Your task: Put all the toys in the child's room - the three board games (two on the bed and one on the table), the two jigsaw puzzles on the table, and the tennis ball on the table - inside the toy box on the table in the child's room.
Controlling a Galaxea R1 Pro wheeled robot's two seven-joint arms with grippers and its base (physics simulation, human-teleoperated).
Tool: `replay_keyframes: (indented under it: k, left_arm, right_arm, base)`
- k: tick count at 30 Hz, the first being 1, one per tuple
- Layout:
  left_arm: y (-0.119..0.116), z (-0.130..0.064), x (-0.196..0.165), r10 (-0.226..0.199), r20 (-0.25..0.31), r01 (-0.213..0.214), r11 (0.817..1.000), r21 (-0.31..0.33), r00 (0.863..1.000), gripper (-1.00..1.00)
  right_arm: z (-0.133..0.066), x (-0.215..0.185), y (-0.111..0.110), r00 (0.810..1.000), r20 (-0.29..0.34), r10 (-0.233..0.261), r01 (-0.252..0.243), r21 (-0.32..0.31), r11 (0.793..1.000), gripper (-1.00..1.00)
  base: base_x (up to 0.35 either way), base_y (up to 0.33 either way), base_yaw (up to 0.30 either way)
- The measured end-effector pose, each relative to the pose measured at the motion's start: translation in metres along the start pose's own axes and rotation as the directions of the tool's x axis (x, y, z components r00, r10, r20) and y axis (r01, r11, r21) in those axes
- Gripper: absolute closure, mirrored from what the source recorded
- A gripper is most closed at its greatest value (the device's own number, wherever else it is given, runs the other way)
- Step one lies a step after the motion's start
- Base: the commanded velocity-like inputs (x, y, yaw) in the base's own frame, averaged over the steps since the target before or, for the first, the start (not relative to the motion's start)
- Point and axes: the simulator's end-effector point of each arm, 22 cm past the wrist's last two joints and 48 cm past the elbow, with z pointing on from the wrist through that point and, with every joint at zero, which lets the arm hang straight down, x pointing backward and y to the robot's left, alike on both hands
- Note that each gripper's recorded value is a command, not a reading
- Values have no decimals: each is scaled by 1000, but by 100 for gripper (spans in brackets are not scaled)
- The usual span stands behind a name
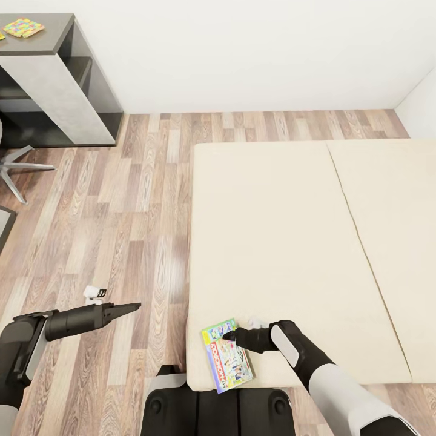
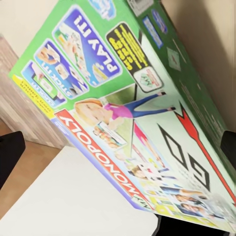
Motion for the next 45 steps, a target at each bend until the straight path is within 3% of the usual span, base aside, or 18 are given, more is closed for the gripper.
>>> replay_keyframes:
  k: [45]
  left_arm:
    - [13, 2, 8, -29, -9, 29, 1000, -7, 1000, -100]
  right_arm:
    - [10, 7, -10, 1000, -17, 12, -12, 11, 1000, -100]
  base:
    - [0, 0, 0]
